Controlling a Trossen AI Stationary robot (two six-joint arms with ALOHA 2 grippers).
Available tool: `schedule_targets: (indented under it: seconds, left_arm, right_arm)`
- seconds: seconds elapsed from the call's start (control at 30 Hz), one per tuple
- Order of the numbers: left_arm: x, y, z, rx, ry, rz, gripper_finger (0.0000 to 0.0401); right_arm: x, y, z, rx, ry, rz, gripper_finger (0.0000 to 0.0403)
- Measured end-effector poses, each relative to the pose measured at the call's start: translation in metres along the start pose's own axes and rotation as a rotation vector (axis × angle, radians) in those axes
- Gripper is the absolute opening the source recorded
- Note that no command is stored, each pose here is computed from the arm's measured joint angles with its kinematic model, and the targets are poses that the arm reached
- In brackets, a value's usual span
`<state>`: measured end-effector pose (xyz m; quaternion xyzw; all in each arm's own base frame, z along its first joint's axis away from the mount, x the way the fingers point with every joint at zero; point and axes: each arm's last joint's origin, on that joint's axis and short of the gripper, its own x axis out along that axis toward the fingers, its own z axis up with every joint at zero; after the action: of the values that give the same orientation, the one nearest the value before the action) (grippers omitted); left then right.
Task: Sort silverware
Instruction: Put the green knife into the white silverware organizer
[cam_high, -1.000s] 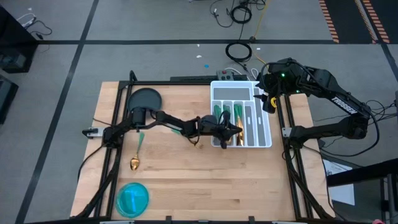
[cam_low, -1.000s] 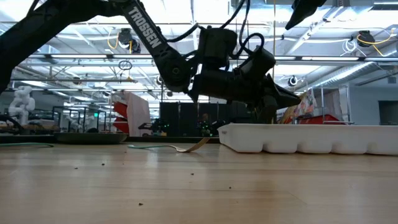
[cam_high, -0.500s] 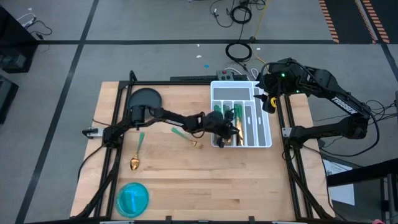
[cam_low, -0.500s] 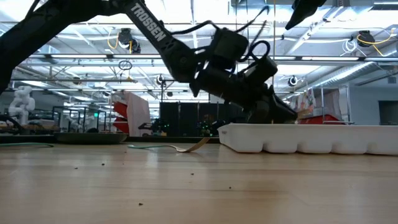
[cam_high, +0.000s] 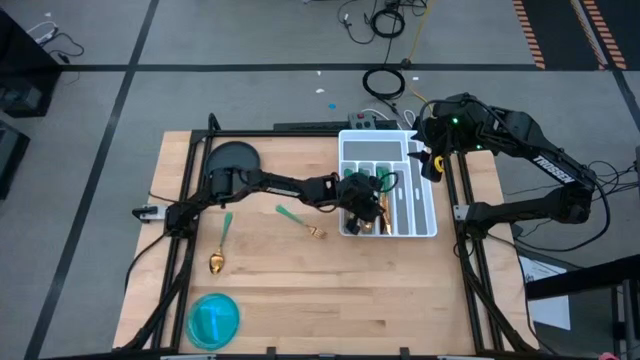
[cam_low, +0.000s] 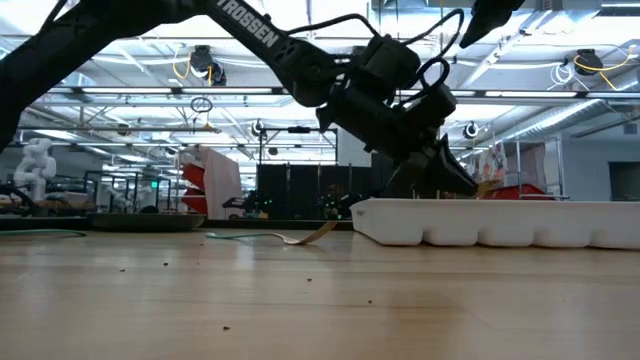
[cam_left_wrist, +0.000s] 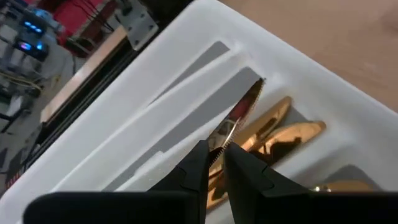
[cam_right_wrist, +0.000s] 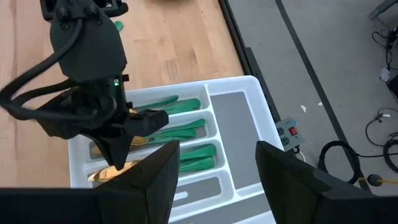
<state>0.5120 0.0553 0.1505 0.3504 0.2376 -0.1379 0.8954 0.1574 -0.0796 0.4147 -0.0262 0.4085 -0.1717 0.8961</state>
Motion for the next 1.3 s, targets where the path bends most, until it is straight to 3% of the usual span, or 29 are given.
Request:
schedule_targets:
  seconds: [0.23, 0.57, 0.97, 1.13, 1.3]
  left_arm:
    - [-0.003, 0.0, 0.001, 0.097, 0.084, -0.102, 0.005]
    - [-0.003, -0.006, 0.013, 0.221, 0.153, -0.087, 0.005]
    - [-0.008, 0.002, 0.027, 0.162, 0.118, -0.126, 0.005]
    - [-0.005, 0.006, 0.028, 0.139, 0.061, -0.102, 0.005]
    - [-0.003, 0.01, 0.031, 0.151, 0.042, -0.039, 0.005]
  right_arm:
    - [0.0, 0.0, 0.0, 0.005, 0.0, 0.0, 0.0205]
    - [0.0, 0.0, 0.0, 0.031, -0.002, 0.016, 0.0205]
    - [0.003, 0.003, 0.002, 0.106, -0.013, 0.106, 0.0205]
    - [0.021, 0.005, -0.003, 0.152, 0.022, 0.134, 0.0205]
    - [0.065, 0.013, -0.028, 0.163, 0.135, 0.161, 0.0205]
